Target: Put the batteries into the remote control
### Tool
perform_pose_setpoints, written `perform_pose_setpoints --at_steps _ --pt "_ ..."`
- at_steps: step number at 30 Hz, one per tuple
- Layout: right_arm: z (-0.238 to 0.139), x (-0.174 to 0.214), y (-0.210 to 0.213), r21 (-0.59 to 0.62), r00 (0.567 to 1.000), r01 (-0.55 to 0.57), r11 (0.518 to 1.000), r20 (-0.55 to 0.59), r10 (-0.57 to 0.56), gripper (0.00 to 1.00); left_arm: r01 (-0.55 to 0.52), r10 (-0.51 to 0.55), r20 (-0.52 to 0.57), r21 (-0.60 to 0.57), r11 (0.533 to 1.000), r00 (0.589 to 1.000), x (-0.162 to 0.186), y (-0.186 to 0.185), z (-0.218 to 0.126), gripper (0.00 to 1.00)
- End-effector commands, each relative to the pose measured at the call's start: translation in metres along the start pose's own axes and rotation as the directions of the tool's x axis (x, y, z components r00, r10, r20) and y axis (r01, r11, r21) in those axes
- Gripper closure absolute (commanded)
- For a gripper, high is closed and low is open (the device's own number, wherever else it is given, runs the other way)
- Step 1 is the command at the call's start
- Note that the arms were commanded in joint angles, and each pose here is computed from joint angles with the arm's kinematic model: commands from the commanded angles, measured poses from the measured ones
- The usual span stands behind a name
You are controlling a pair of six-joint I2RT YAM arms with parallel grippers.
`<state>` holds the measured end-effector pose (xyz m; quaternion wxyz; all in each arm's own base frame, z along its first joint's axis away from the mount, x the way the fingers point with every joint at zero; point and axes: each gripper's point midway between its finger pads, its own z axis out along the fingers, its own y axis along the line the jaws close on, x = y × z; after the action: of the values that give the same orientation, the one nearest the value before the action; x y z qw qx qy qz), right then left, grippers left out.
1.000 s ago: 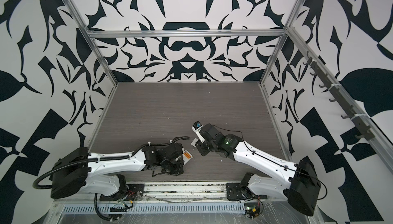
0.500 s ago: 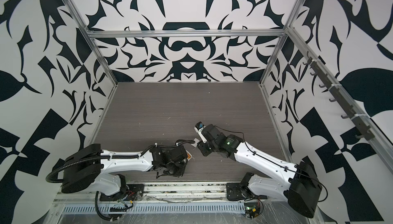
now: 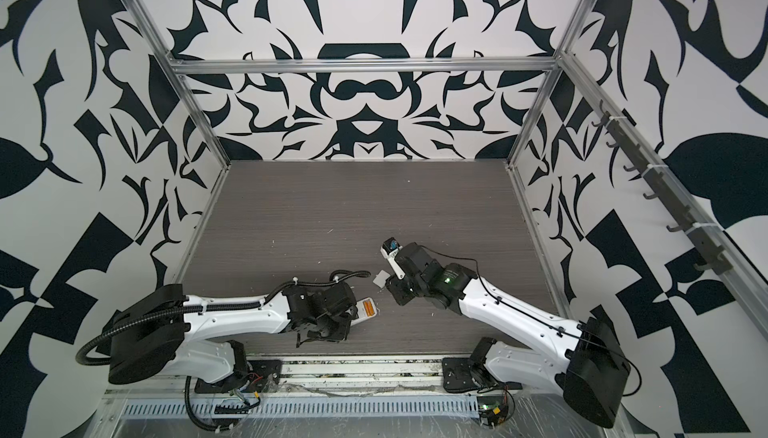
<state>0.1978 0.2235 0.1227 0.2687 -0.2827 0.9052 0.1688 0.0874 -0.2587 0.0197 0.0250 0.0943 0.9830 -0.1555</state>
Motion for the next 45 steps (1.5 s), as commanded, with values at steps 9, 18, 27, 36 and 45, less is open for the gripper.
perform_pose_setpoints --at_steps 9,18,27,36,45 --pt "0.002 0.008 0.036 -0.140 0.994 0.109 0.984 0.029 -0.106 0.50 -0.009 0.010 0.007 -0.107 0.994 1.000 0.000 0.025 -0.006 1.00" --pt "0.007 0.014 0.060 -0.135 0.972 0.236 0.962 0.027 -0.235 0.48 -0.014 0.014 0.004 -0.095 0.995 1.000 0.000 0.025 -0.009 1.00" --pt "-0.009 0.012 0.078 -0.185 0.939 0.338 0.923 0.123 -0.320 0.48 -0.054 0.047 0.093 0.079 0.995 0.995 -0.009 -0.002 -0.046 1.00" --pt "-0.004 0.013 0.087 -0.181 0.845 0.535 0.825 0.105 -0.524 0.48 0.030 -0.049 0.121 0.158 0.987 0.991 -0.027 -0.002 -0.052 1.00" --pt "0.011 0.019 0.096 -0.222 0.772 0.632 0.742 0.096 -0.629 0.51 0.072 -0.091 0.097 0.180 0.981 0.991 -0.037 0.005 -0.047 1.00"
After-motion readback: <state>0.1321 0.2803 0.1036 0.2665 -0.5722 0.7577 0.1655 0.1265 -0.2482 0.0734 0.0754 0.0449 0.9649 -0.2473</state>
